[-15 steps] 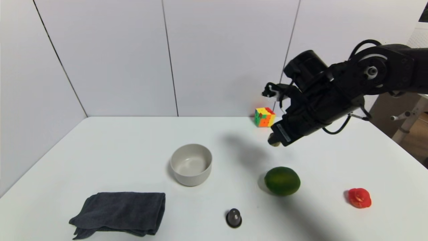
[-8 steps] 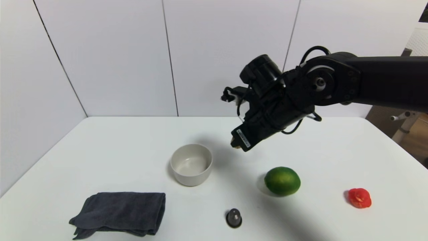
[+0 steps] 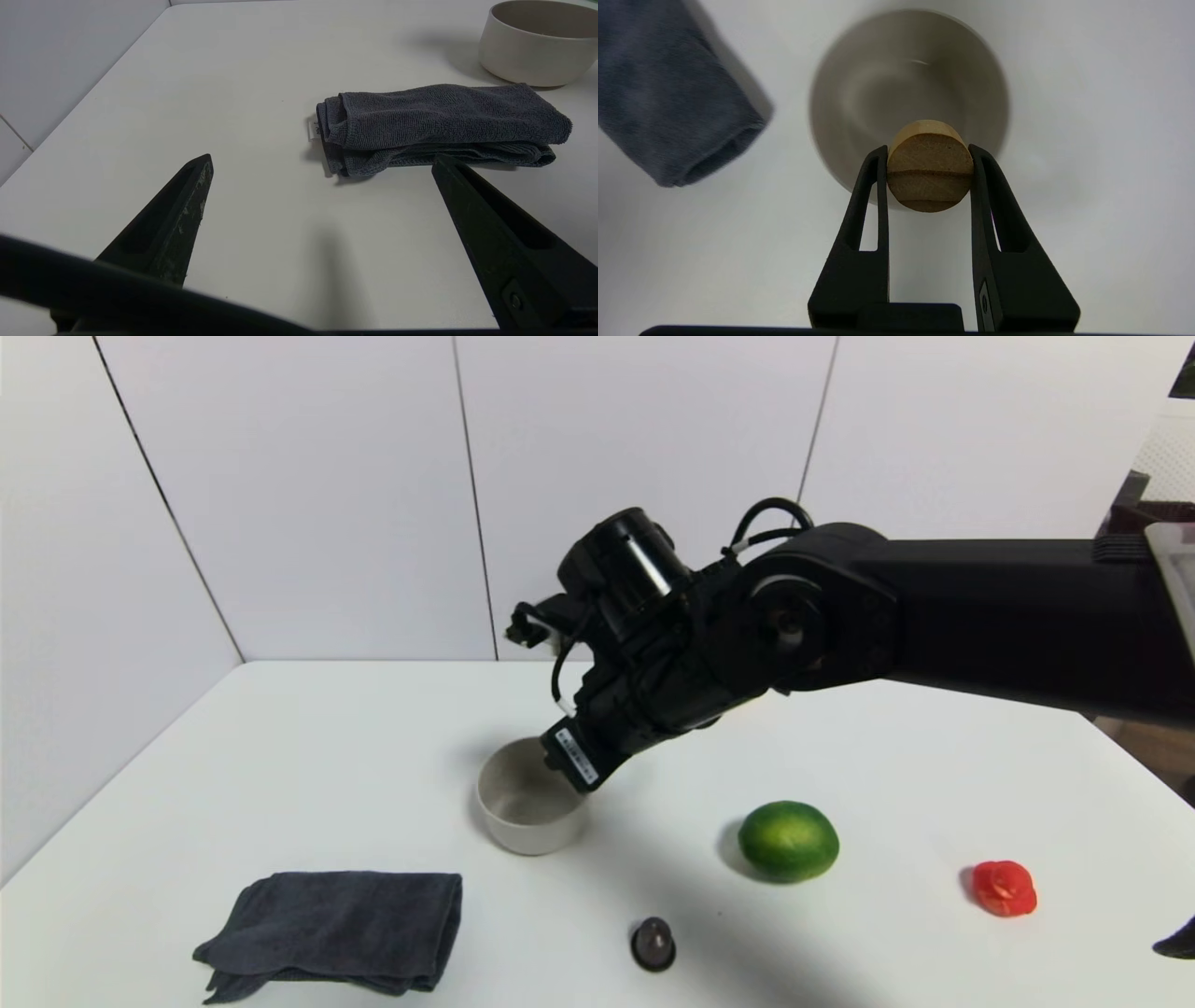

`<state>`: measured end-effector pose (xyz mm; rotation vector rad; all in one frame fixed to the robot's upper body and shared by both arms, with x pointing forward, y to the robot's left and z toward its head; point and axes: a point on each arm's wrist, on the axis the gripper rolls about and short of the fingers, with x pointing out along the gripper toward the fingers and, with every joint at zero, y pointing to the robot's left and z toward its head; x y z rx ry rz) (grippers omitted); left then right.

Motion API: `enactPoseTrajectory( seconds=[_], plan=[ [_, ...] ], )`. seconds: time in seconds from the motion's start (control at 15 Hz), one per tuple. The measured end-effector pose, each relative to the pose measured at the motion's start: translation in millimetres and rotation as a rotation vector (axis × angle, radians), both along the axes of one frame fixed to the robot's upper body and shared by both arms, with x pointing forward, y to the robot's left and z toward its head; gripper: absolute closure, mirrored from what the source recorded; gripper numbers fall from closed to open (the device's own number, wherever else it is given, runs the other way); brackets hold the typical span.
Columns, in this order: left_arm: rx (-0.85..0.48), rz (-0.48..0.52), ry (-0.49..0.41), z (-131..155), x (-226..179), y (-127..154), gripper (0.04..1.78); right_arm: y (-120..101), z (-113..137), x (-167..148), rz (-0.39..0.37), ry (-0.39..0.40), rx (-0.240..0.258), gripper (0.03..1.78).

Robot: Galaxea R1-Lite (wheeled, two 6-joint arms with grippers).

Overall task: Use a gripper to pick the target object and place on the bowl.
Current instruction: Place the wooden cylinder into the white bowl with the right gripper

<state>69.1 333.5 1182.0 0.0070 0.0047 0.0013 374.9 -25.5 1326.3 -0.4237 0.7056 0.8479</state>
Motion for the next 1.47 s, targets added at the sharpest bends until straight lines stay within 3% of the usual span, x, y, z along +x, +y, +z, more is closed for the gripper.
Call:
enactPoseTrajectory(
  seconds=[0.4,0.67,1.0,1.2,1.47],
  plan=[
    [0.001,0.000,0.000,0.0,0.0,0.0,0.13,27.0,-21.8,-2.1,0.043,-0.011,0.009,1.34],
    [0.001,0.000,0.000,0.0,0.0,0.0,0.13,33.2,-34.1,1.7,0.043,-0.008,-0.005,0.87],
    [0.001,0.000,0.000,0.0,0.0,0.0,0.13,31.0,-34.6,6.4,0.019,-0.023,-0.007,0.50],
    [0.001,0.000,0.000,0.0,0.0,0.0,0.13,11.8,-19.2,17.3,-0.028,-0.041,0.020,0.38],
    [0.000,0.000,0.000,0.0,0.0,0.0,0.13,-46.5,10.0,47.9,-0.186,-0.072,0.073,0.27]
  ],
)
